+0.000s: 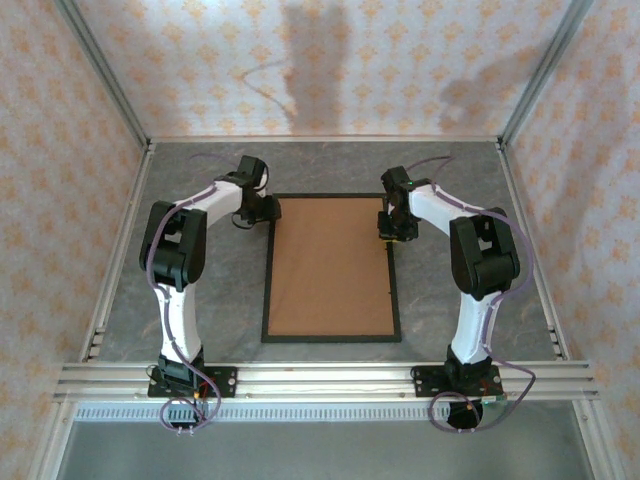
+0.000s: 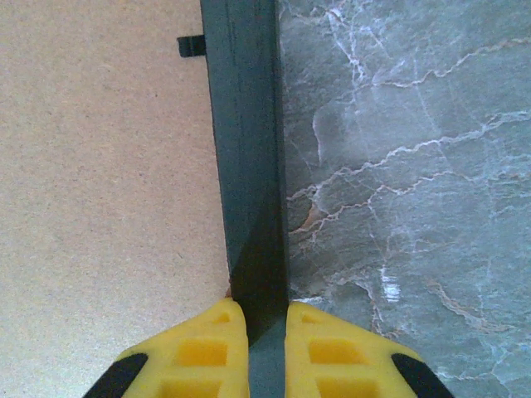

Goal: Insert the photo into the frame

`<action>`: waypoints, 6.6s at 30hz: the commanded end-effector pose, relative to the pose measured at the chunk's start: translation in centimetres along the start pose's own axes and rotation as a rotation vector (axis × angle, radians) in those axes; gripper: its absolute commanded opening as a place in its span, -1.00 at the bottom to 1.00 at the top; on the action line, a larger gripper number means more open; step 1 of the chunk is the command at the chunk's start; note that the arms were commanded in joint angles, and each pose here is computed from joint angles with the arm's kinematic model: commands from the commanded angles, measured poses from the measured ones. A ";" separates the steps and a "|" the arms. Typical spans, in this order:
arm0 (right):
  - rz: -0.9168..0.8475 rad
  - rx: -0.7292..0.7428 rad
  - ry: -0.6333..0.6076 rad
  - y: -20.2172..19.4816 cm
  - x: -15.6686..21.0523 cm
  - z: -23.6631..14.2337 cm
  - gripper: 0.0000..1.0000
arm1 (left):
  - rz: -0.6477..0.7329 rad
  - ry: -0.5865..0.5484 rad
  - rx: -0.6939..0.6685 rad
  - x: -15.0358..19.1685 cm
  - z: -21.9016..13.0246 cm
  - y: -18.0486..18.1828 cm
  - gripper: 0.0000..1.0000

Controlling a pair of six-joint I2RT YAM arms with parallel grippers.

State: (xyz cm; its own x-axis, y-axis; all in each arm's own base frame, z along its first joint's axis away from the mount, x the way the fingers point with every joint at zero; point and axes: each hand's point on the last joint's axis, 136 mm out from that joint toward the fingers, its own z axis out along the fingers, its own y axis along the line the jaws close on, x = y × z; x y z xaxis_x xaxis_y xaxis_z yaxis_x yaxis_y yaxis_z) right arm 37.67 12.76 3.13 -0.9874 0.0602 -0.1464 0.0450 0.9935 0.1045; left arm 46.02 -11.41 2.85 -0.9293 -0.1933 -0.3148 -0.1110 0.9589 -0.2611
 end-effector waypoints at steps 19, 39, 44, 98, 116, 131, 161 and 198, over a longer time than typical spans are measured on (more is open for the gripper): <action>-0.016 0.018 0.039 -0.1 0.5 2.2 -0.76 | 0.145 0.174 -0.040 6.3 5.0 -3.3 -0.01; -0.020 0.034 0.032 -0.4 0.4 2.0 -0.76 | 0.052 -0.098 -0.005 0.8 -5.8 -2.5 0.23; -0.021 0.036 0.033 -0.4 0.5 2.0 -0.76 | -0.007 -0.067 0.025 3.4 -6.7 -0.3 0.19; -0.019 0.030 0.042 -0.4 0.7 2.2 -0.77 | 0.075 0.134 0.033 13.2 -1.3 -2.2 -0.07; -0.022 0.041 0.039 -0.6 0.6 2.2 -0.77 | 0.025 0.053 -0.009 16.9 -10.1 1.5 0.14; -0.023 0.044 0.043 -0.6 0.7 2.3 -0.78 | 0.014 0.203 0.053 23.2 -9.0 0.9 -0.18; -0.017 0.028 0.050 -0.3 1.0 2.5 -0.78 | 0.070 0.217 0.066 23.9 -6.2 -1.3 -0.09; 0.002 -0.009 0.069 0.8 2.6 2.3 -0.79 | 0.250 0.138 -0.172 23.2 -6.0 -0.8 0.34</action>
State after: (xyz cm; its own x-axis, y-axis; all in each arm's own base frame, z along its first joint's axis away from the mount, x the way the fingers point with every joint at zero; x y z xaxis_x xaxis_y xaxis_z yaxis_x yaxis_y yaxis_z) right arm 39.76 11.92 3.21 -0.9668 0.0805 -0.2425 0.0632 0.9949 0.0784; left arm 21.93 -15.62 1.84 -0.9802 0.0511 -0.1913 0.0660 0.9952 -0.0723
